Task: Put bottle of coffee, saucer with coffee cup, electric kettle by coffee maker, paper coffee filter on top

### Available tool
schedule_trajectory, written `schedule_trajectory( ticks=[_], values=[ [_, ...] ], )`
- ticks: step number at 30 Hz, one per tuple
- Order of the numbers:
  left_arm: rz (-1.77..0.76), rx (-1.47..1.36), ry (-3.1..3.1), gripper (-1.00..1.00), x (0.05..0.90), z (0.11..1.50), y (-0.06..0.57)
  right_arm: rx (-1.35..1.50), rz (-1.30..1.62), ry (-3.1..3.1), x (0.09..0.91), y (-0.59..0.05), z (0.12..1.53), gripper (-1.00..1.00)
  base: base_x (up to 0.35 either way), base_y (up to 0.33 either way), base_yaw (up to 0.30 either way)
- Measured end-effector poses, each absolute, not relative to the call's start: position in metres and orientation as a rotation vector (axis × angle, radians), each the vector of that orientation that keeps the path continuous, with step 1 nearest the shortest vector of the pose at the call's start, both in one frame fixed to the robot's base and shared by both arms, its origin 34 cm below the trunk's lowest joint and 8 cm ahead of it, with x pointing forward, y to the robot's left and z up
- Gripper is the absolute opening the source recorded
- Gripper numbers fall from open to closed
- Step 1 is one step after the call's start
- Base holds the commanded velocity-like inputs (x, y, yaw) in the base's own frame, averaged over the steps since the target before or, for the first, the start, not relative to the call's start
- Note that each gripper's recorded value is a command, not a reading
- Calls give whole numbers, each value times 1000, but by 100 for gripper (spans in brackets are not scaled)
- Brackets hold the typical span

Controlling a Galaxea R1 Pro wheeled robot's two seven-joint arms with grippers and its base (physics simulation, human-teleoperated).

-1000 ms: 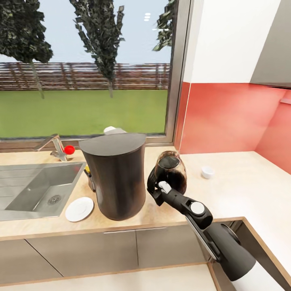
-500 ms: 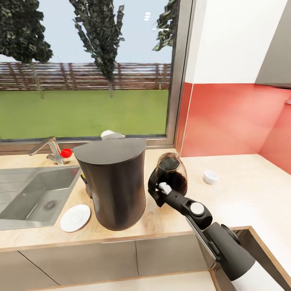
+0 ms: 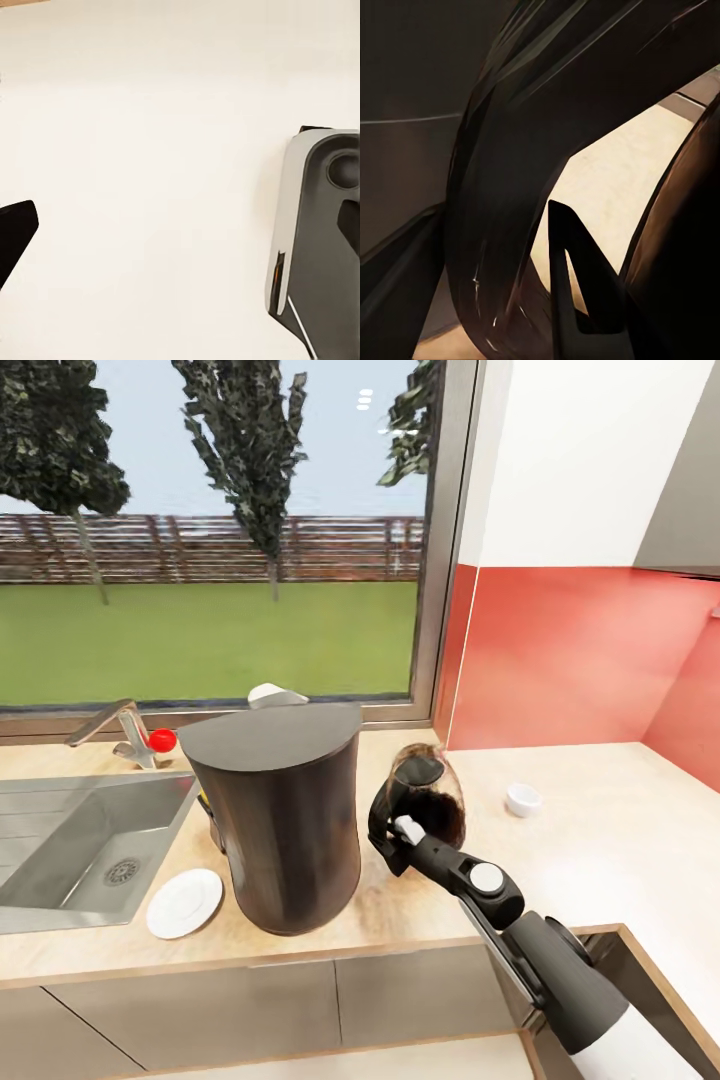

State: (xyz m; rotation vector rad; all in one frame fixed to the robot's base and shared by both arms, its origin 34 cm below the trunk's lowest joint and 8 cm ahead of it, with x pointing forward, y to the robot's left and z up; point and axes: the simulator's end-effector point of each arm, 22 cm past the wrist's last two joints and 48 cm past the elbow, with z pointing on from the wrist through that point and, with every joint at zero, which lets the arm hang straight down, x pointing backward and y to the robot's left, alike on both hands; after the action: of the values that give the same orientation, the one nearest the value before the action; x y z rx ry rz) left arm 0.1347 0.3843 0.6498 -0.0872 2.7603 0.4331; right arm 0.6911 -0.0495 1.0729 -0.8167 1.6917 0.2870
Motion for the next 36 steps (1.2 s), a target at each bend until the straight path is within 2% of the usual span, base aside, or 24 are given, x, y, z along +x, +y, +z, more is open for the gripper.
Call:
schedule_trajectory(
  ticks=[36],
  values=[
    [434,-86,2760,100,135,650,385,-812,302,1692,694,-51,1050,-100,0,0,0]
  ],
)
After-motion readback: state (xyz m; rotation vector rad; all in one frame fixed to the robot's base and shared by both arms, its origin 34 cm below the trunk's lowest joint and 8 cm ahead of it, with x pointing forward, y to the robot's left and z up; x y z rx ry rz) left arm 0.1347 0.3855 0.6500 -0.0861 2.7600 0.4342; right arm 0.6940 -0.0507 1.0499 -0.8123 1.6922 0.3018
